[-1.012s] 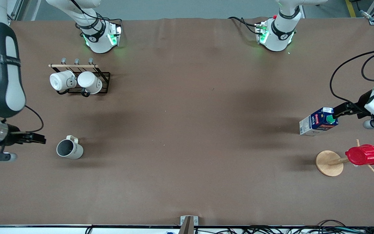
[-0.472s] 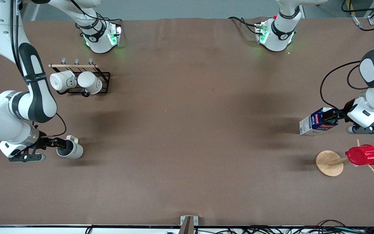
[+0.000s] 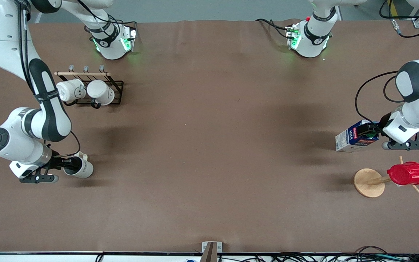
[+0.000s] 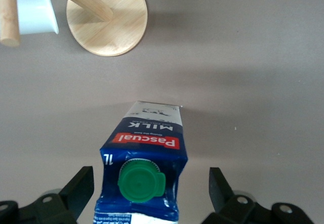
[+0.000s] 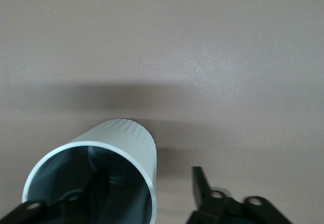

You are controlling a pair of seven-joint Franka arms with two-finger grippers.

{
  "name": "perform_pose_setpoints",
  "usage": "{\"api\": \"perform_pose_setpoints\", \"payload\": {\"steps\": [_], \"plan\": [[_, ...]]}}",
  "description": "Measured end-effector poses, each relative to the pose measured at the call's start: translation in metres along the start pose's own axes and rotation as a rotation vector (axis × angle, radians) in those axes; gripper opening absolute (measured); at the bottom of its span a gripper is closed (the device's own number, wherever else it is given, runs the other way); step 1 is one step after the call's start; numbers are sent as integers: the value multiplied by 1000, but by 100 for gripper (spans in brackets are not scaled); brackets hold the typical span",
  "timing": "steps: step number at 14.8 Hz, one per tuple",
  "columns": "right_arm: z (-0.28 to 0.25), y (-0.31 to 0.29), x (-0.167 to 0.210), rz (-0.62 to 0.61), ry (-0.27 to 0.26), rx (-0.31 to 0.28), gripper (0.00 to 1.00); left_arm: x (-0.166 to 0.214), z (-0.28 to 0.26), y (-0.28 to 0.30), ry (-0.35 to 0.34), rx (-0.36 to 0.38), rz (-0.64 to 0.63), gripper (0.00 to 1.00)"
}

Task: Place cup and milk on table
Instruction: 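Grasp the grey mug with the right gripper while the left gripper grasps the carton, then lift the grey mug with the right gripper and carry it to the table center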

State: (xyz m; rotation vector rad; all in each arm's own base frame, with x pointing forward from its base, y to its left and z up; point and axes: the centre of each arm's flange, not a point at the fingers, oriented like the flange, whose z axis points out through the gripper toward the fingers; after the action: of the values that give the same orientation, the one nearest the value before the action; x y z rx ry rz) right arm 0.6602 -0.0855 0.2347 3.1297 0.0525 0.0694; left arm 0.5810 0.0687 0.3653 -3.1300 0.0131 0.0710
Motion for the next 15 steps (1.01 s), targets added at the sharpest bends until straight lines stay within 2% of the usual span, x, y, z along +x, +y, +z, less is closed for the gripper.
{"api": "perform_pose_setpoints", "payload": {"steps": [3,6,10,12,15], "plan": [[0,0,0,7,2,6,38,0,2,-3,6,2,-2,100],[-7,0,5,48,11,45,6,1,8,-3,2,3,-1,100],[-64,-24,26,74,-72,92,4,3,18,-3,-6,5,-1,100],[-106,-73,31,92,-95,102,4,4,24,-3,-11,6,-1,100],[-143,-185,22,128,-107,90,4,5,32,-3,-22,7,-1,100]]}}
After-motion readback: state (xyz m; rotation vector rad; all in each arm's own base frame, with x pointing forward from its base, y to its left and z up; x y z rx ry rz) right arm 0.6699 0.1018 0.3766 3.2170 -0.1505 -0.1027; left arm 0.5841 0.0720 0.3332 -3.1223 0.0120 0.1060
